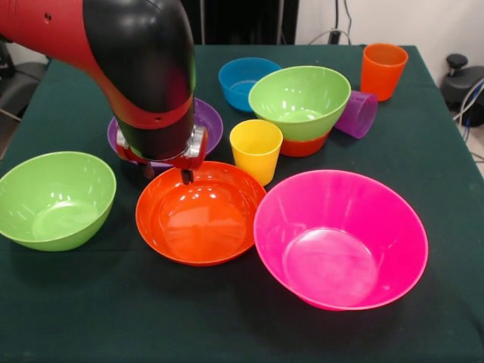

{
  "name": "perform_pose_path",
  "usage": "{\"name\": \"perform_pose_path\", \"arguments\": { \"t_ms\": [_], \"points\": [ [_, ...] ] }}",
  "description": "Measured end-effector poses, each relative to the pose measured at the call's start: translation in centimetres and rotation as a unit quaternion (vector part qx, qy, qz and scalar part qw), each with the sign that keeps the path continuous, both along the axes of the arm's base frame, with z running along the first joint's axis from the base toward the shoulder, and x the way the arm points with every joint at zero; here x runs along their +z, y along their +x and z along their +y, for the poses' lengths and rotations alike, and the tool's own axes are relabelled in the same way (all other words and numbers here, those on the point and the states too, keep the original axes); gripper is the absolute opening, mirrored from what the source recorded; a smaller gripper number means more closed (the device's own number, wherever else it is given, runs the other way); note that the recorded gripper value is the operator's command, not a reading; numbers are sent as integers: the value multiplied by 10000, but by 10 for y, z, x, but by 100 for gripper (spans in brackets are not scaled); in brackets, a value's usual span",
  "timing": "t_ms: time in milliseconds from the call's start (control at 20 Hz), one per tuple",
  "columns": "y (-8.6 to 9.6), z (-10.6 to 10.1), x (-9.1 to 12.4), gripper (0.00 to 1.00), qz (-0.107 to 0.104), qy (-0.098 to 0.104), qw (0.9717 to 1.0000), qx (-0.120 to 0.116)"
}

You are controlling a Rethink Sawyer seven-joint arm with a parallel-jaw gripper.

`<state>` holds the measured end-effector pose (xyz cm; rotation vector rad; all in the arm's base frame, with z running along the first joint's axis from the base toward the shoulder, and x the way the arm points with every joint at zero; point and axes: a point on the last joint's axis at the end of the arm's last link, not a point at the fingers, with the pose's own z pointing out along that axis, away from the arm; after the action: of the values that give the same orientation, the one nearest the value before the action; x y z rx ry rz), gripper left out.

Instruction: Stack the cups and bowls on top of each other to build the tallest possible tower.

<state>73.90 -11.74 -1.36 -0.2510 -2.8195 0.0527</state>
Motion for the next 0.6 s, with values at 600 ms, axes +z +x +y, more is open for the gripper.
{"name": "perform_pose_path", "arguments": {
  "t_ms": [600],
  "points": [
    [-1, -5, -2, 100, -1, 35, 10000, -46]
  ]
}}
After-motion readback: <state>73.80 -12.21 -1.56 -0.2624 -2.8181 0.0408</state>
